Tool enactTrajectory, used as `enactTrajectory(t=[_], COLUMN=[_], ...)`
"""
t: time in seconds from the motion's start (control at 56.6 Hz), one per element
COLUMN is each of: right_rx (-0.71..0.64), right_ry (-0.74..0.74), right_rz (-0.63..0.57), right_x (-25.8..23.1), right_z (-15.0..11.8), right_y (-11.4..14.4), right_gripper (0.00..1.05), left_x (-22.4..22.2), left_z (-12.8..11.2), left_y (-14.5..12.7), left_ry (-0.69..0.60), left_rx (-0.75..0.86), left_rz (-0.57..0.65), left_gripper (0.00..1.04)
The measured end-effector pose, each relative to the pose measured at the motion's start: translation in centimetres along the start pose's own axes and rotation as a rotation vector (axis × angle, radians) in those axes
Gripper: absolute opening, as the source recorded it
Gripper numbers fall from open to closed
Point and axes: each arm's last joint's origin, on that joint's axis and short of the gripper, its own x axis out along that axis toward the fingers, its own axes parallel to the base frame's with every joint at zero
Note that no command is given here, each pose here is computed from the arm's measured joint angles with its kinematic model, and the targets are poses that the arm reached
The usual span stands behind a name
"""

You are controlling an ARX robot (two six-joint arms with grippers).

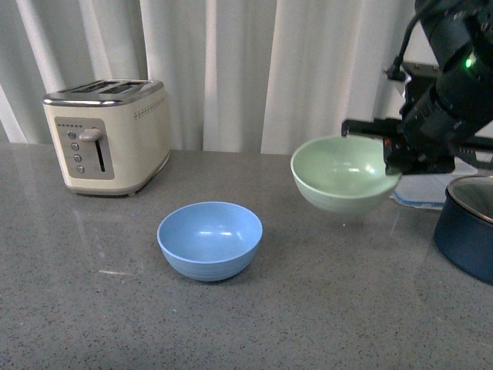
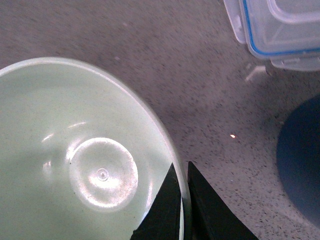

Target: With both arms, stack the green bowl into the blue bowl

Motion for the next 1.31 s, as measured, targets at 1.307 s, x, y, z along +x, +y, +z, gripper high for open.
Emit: enactTrajectory(t=[1.307], right_rx=[-0.217], right_ry=[0.023], right_rz=[0.243], right_x=[3.3], right_z=[-5.1], right_y=[12.6], right_gripper=[0.39], left_x=[0.0], left_z=[0.0], left_y=[0.0], left_ry=[0.000], left_rx=[0.000], left_rz=[0.000], left_gripper=[0.98])
